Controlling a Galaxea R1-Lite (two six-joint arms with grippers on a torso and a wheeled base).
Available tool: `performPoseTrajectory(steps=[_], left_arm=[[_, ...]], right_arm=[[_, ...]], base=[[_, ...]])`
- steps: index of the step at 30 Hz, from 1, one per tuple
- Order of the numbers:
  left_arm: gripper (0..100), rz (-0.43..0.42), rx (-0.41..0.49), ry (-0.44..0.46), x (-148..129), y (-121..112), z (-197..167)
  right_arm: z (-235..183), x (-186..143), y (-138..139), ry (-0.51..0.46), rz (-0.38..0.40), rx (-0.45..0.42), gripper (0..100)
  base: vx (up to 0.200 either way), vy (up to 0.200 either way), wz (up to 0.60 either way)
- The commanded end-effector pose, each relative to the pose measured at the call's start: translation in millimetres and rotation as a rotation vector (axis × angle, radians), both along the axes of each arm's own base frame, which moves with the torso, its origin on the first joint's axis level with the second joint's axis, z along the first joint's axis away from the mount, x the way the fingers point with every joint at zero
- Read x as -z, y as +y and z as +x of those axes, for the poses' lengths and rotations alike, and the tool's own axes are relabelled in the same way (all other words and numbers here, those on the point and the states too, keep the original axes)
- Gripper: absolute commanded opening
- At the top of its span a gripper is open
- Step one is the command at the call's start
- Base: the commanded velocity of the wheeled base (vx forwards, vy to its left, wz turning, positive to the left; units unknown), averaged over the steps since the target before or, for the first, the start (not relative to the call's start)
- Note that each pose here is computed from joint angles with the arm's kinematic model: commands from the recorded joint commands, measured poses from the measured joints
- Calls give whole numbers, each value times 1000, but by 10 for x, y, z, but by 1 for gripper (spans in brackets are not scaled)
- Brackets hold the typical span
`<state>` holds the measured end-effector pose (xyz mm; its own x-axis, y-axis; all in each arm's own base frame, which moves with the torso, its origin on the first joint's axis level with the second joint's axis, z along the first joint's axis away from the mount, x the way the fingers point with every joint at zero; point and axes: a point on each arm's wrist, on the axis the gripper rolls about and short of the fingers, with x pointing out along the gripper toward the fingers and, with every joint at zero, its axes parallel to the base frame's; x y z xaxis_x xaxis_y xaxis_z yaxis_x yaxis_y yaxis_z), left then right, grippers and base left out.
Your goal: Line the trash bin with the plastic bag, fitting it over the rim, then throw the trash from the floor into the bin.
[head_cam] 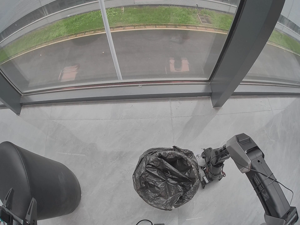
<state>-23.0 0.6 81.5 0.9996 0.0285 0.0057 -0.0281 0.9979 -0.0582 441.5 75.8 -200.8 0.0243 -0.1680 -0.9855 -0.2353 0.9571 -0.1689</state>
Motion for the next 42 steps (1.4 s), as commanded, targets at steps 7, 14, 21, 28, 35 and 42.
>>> performPoseTrajectory(steps=[7, 14, 21, 28, 35, 42], left_arm=[[100, -3, -1, -17, 2, 0, -13], [100, -3, -2, -17, 2, 0, -13], [100, -5, -1, -17, 2, 0, -13], [100, -5, -1, -17, 2, 0, -13], [100, -5, -1, -17, 2, 0, -13], [100, -5, -1, -17, 5, 0, -12]], right_arm=[[189, -553, 39, -103, 22, 9, 100], [227, -830, 61, -126, 25, 7, 100], [233, -1105, 54, -128, 25, 0, 100], [253, -1221, 50, -144, 23, -44, 100], [275, -1253, 54, -153, 15, -133, 100], [384, -1093, 67, -239, 14, -238, 100]], base=[[0, 0, 0], [0, 0, 0], [0, 0, 0], [0, 0, 0], [0, 0, 0], [0, 0, 0]])
